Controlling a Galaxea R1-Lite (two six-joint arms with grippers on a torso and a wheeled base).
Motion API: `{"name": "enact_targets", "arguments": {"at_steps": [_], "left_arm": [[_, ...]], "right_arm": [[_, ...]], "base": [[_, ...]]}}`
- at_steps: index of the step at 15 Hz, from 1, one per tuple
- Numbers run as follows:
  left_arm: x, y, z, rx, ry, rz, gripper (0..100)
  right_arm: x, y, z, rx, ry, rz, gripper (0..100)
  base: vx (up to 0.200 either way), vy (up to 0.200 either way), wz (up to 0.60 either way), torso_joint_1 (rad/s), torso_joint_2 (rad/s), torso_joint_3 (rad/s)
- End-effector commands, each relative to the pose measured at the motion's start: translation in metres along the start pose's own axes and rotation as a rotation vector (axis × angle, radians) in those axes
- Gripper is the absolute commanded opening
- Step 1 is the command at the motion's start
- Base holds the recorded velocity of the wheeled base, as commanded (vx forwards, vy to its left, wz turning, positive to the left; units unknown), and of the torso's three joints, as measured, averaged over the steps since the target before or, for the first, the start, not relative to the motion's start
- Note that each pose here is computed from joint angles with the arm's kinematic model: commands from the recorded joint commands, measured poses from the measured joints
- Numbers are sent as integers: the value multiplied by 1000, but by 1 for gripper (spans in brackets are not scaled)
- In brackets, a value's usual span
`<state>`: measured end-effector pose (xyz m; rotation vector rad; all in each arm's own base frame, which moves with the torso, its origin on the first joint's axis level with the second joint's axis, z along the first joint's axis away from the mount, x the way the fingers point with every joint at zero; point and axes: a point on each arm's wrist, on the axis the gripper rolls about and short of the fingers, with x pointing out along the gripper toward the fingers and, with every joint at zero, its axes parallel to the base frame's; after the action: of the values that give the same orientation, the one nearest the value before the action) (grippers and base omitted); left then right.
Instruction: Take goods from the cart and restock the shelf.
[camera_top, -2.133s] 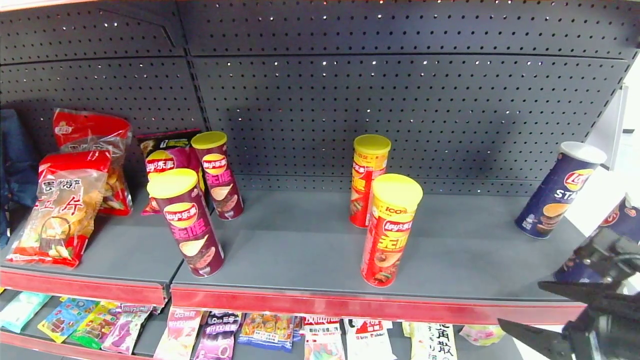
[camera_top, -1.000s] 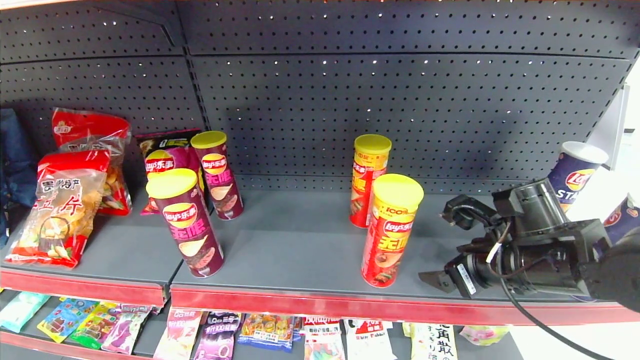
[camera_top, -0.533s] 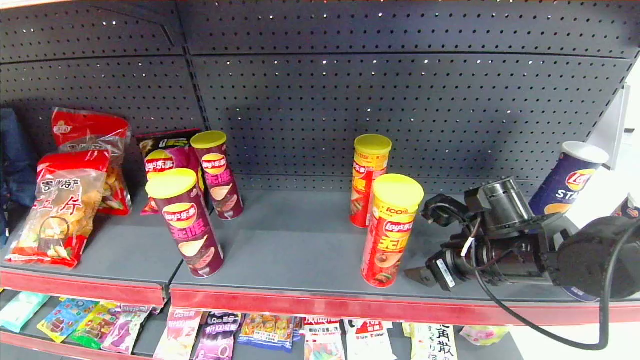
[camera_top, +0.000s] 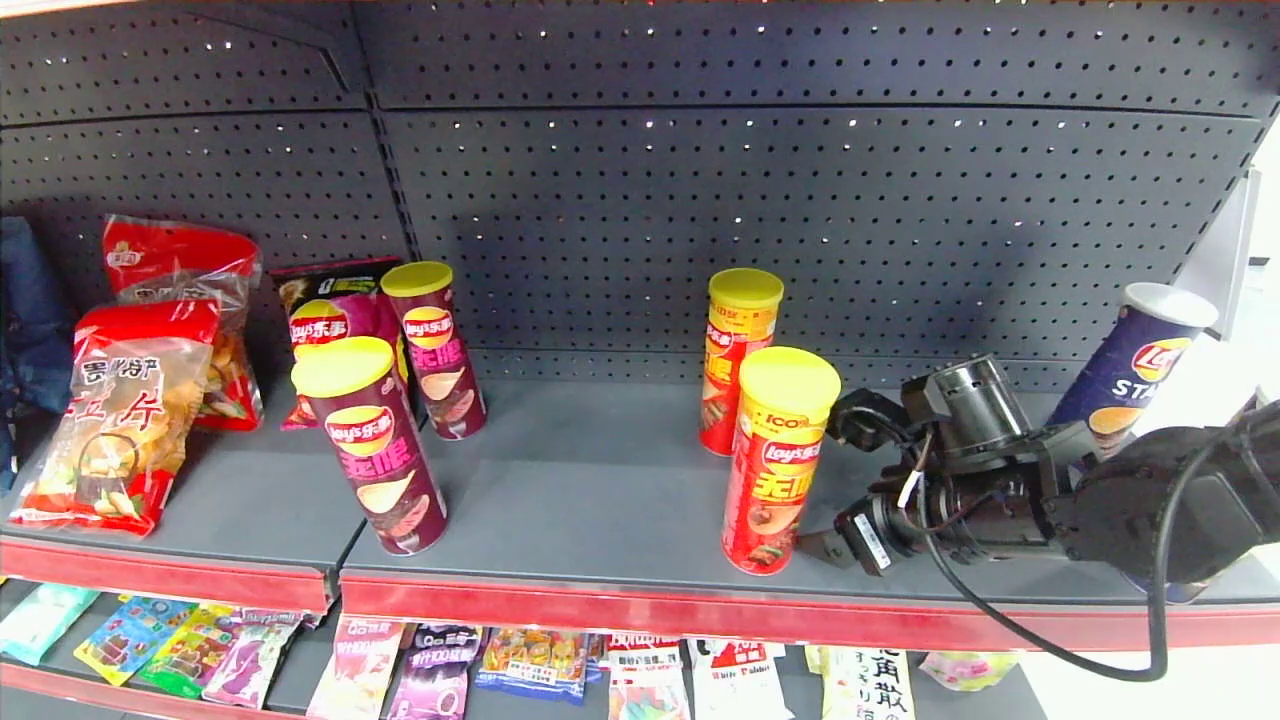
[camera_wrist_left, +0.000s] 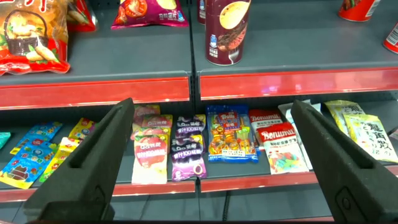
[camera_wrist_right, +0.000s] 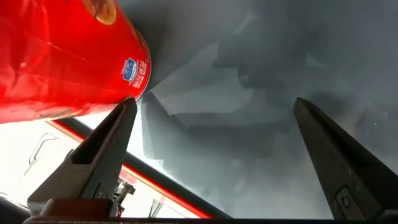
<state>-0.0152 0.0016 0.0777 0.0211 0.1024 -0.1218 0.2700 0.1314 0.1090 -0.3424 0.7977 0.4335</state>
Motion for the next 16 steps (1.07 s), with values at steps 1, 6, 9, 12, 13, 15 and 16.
{"name": "enact_targets", "arguments": {"at_steps": [1, 6, 9, 12, 13, 15, 16], "left_arm": [[0, 0, 0, 0, 2, 0, 100], [0, 0, 0, 0, 2, 0, 100], [0, 0, 0, 0, 2, 0, 100], [0, 0, 0, 0, 2, 0, 100], [0, 0, 0, 0, 2, 0, 100], [0, 0, 0, 0, 2, 0, 100], [0, 0, 0, 0, 2, 0, 100]], "right_arm": [[2, 0, 1, -2, 0, 2, 100], [2, 1, 3, -2, -5, -1, 100], [1, 3, 4, -11, -10, 3, 100], [-1, 6, 5, -15, -15, 9, 100], [-1, 8, 5, -11, -16, 11, 100], [-1, 9, 4, -10, -14, 11, 100], [-1, 10, 4, -6, -12, 9, 100]], "base": [[0, 0, 0, 0, 0, 0], [0, 0, 0, 0, 0, 0], [0, 0, 0, 0, 0, 0], [0, 0, 0, 0, 0, 0], [0, 0, 0, 0, 0, 0], [0, 0, 0, 0, 0, 0], [0, 0, 0, 0, 0, 0]]}}
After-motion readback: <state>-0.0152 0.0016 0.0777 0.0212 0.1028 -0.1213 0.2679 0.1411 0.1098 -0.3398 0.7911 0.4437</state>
